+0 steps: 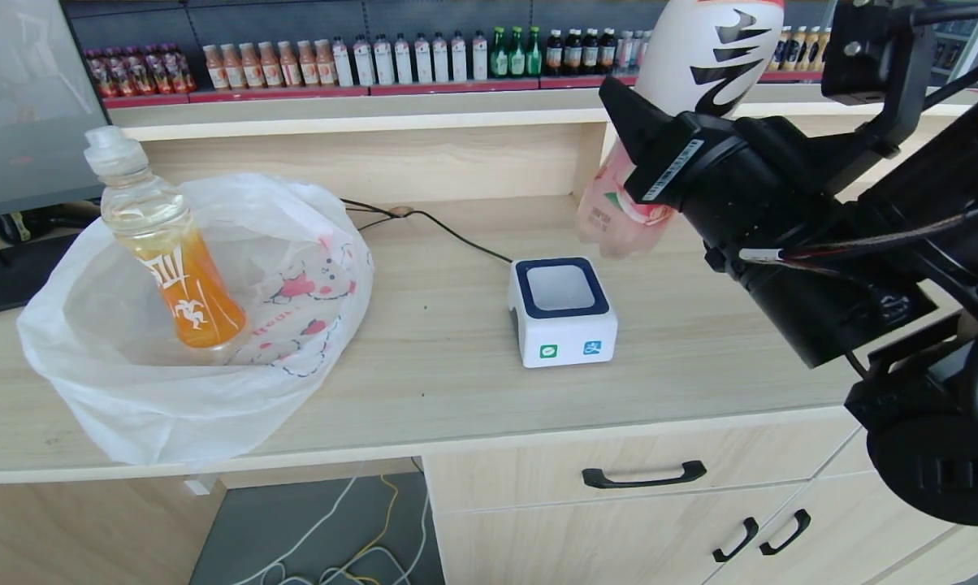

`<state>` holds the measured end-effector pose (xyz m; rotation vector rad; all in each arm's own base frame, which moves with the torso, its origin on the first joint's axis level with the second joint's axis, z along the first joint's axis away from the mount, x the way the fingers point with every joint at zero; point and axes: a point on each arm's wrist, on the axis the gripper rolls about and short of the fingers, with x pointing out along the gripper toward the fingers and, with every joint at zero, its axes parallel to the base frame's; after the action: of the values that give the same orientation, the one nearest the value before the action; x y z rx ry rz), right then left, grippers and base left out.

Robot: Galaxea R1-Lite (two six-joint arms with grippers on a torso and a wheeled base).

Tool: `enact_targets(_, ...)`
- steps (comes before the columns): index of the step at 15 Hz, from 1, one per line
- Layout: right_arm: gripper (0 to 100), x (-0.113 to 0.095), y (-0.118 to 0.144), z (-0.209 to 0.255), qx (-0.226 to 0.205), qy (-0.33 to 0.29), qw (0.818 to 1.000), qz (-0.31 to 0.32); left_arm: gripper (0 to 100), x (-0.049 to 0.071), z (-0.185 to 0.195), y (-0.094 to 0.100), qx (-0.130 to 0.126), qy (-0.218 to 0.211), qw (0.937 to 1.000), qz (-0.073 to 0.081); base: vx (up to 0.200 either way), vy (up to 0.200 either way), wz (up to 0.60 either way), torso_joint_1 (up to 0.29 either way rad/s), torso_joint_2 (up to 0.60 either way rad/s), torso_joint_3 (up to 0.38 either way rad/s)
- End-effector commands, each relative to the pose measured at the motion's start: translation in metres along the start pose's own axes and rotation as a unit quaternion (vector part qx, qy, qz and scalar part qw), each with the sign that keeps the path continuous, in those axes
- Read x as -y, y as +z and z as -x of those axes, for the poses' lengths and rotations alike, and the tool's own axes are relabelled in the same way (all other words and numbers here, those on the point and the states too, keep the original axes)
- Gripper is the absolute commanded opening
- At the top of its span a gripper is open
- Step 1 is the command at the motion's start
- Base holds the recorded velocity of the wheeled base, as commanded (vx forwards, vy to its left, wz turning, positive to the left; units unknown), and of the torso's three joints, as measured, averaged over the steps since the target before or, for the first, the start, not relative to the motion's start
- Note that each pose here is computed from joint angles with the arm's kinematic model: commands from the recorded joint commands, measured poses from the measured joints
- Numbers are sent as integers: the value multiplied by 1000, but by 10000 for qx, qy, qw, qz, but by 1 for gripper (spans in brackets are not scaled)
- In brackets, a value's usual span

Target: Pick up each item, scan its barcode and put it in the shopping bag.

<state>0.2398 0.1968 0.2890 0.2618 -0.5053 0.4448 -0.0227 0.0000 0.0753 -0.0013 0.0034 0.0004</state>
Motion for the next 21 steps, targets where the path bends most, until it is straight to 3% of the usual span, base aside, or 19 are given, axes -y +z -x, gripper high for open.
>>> enact_targets(1, 0, 9, -4, 5, -6, -86, 9994, 321, 100, 0, 0, 0, 2, -2, 10000, 1, 0, 0, 0, 0, 0, 0)
enact_targets(7, 0, 10, -9, 4, 23, -116, 9989, 455, 100, 0, 0, 0, 2, -2, 10000, 1, -200, 0, 0, 2, 2, -1)
enact_targets(12, 0, 10, -11, 7, 23, -132, 9989, 448, 100, 0, 0, 0, 2, -2, 10000, -6, 0, 0, 0, 0, 0, 0)
enact_targets(21, 0, 11, -18, 8, -44, -130, 9988, 464, 100, 0, 0, 0, 2, -2, 10000, 9, 0, 200, 0, 7, 2, 2)
